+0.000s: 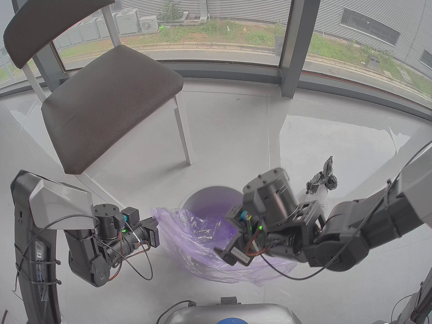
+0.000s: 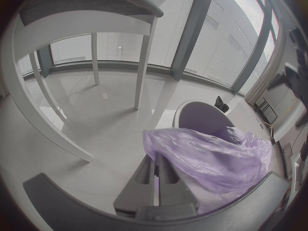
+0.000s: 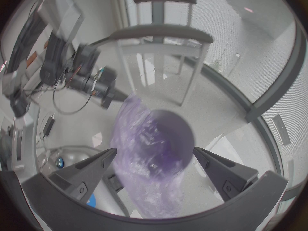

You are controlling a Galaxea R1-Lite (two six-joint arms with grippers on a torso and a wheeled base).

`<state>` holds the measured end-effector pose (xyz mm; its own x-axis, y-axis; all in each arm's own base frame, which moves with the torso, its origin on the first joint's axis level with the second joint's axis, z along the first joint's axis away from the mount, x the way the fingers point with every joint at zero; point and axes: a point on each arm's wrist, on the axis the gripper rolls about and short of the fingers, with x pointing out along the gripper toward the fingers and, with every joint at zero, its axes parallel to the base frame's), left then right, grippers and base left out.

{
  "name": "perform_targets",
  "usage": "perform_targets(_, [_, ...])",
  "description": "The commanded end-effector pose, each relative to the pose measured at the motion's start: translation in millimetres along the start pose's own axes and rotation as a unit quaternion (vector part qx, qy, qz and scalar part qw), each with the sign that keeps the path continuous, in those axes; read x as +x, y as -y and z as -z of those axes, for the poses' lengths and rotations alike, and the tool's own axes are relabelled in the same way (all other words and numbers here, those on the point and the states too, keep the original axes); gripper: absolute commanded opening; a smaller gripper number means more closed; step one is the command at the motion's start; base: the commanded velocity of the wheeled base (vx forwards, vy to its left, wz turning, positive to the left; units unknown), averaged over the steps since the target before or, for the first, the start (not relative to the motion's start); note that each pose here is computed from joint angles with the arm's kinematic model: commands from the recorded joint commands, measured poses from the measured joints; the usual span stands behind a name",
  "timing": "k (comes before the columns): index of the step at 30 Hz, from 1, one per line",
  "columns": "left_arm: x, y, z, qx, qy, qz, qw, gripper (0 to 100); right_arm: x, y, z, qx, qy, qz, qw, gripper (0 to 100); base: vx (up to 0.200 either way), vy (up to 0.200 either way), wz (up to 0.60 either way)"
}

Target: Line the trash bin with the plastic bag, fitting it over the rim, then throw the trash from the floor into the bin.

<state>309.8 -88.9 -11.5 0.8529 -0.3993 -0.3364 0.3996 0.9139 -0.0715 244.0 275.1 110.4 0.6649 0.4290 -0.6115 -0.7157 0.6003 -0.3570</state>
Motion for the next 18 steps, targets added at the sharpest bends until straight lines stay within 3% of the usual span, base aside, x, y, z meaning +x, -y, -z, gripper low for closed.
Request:
perform_targets(1, [6.9, -2.3, 8.2, -0.001, -0.003, -0.003, 1.0000, 0, 23.5, -25.0, 23.8, -0.025, -0.049, -0.026, 0.9981, 100, 0.000, 0.000, 0.00])
perform_targets(16, [5.7, -4.9, 7.7, 0.004, -0.003, -0.012, 0.9999, 0, 24.1, -37.3, 24.0, -0.035, -0.049, -0.036, 0.9975, 100, 0.000, 0.000, 0.00])
perform_targets(17, [5.7, -4.9, 7.7, 0.004, -0.003, -0.013, 0.9999, 100, 25.0, -37.6, 24.2, -0.035, -0.050, -0.037, 0.9975, 100, 0.000, 0.000, 0.00])
perform_targets(18, [5.6, -4.9, 7.2, 0.004, -0.002, -0.013, 0.9999, 100, 25.8, -38.0, 24.9, -0.036, -0.051, -0.037, 0.9974, 100, 0.000, 0.000, 0.00])
